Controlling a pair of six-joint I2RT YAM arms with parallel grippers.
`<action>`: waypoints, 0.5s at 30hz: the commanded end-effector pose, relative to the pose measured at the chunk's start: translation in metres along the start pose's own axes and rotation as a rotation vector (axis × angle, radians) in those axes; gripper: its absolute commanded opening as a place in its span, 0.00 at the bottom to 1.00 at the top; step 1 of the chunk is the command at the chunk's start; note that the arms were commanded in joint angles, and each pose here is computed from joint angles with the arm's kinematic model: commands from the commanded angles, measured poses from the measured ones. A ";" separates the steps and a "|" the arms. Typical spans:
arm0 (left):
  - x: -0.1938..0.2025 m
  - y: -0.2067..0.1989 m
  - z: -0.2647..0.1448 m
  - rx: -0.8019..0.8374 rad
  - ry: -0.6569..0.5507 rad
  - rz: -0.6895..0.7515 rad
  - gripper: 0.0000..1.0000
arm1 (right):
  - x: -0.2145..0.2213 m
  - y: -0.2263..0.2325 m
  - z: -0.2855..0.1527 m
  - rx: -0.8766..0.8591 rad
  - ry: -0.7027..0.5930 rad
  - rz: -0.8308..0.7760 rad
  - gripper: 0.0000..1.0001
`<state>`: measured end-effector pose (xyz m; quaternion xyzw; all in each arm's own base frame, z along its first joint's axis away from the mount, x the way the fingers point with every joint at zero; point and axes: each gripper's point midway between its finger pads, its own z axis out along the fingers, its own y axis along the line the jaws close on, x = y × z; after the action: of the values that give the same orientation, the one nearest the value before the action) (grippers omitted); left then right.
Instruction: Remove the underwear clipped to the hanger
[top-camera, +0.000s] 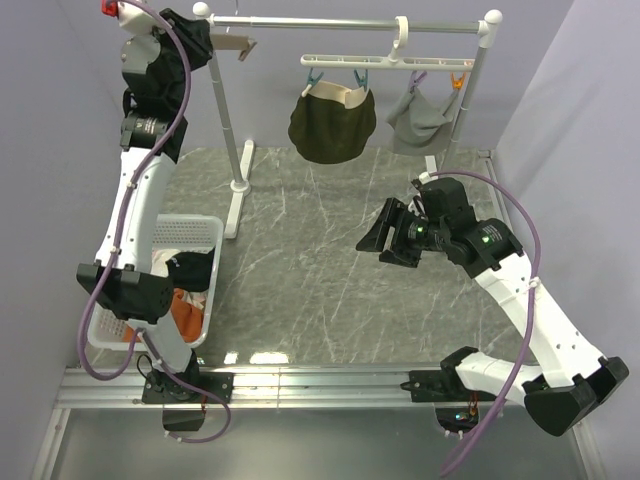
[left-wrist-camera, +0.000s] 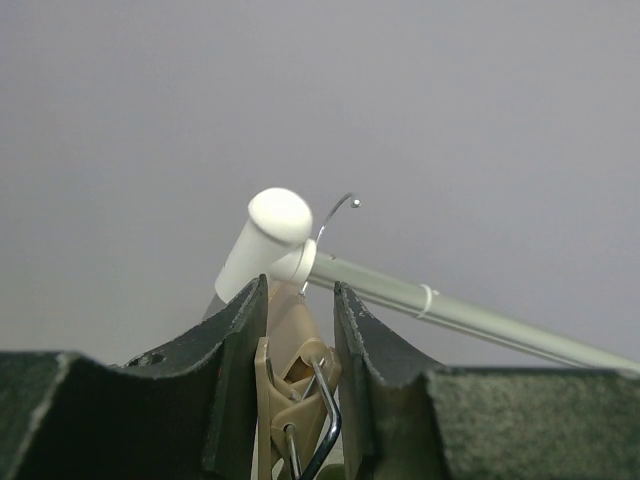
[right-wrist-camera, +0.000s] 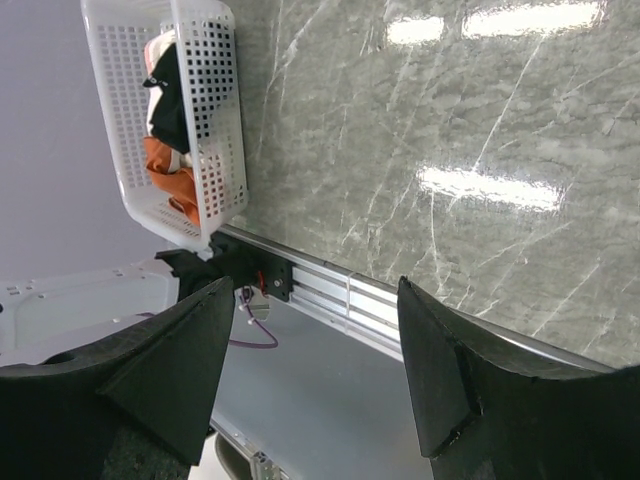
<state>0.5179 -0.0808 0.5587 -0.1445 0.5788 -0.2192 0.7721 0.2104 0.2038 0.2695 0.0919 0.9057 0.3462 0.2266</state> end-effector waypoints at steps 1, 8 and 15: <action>-0.073 -0.034 -0.025 0.086 -0.168 -0.006 0.00 | -0.009 0.014 -0.008 -0.048 -0.031 -0.038 0.73; -0.077 -0.037 -0.040 0.105 -0.170 -0.013 0.00 | -0.007 0.012 -0.006 -0.042 -0.022 -0.040 0.73; -0.087 -0.036 -0.072 0.105 -0.191 -0.021 0.00 | -0.007 0.012 -0.004 -0.045 -0.020 -0.039 0.73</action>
<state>0.4674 -0.0727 0.5719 -0.1400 0.5625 -0.2216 0.7841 0.2095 0.2045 0.2699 0.0867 0.9057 0.3483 0.2258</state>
